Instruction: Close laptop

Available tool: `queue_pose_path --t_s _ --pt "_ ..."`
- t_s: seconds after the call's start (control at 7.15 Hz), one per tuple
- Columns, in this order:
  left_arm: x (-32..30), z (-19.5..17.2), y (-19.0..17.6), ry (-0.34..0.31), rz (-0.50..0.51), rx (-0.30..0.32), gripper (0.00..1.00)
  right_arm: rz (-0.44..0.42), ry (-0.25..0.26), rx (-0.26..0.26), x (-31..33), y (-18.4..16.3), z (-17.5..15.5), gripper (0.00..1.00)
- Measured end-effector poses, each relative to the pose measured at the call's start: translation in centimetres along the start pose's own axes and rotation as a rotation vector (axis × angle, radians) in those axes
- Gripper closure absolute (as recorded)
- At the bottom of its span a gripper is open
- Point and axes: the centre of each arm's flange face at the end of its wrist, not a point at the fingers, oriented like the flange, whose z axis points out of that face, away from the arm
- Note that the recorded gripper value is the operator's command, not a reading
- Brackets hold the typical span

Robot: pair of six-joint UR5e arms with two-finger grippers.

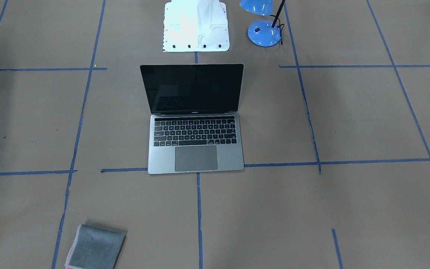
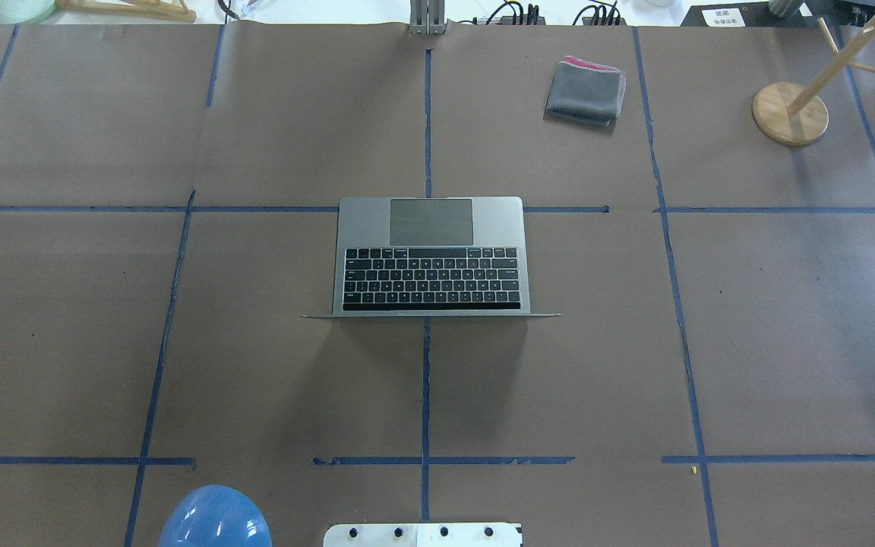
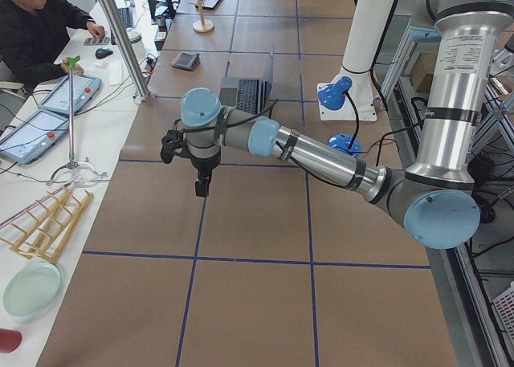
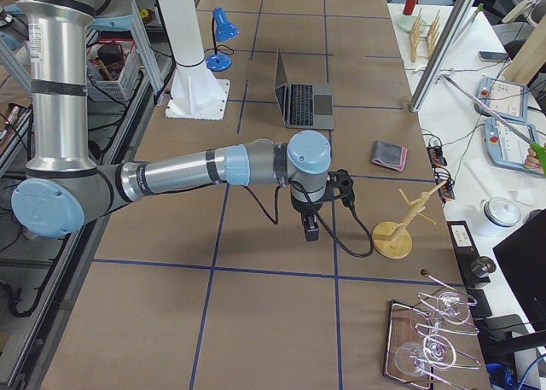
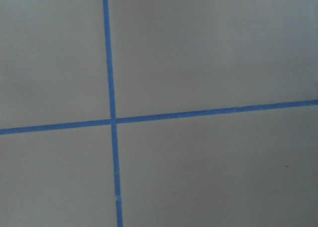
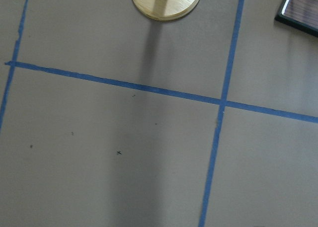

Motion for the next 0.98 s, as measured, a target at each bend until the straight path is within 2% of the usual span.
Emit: queue_pose_path --t_s 0.14,0.28,0.42,0.56,0.7,0.84,0.98 --pt "6.5 -0.4 0.7 0.036 -0.038 0.005 0.00 0.059 -0.034 0.005 -3.2 -0.5 -0.3 0.01" --pt "12.7 -0.8 1.4 0.077 -0.086 0.004 0.01 0.107 -0.056 0.009 -7.3 -0.7 -0.7 0.06" --pt "18.6 -1.2 2.2 0.123 -0.138 -0.008 0.11 0.153 -0.079 0.015 -12.3 -0.7 -0.9 0.26" --pt "23.7 -1.6 3.6 0.168 -0.180 -0.027 0.32 0.199 -0.115 0.023 -17.6 -0.5 -0.4 0.45" --pt "28.6 -2.1 5.1 0.215 -0.215 -0.053 0.60 0.242 -0.167 0.030 -23.4 0.0 1.1 0.67" --pt "33.4 -2.2 6.5 0.257 -0.251 -0.092 0.87 0.267 -0.230 0.024 -28.8 1.2 3.3 0.83" --pt "37.3 -1.9 8.0 0.287 -0.273 -0.137 0.97 0.266 -0.293 -0.002 -33.5 2.8 5.4 0.97"
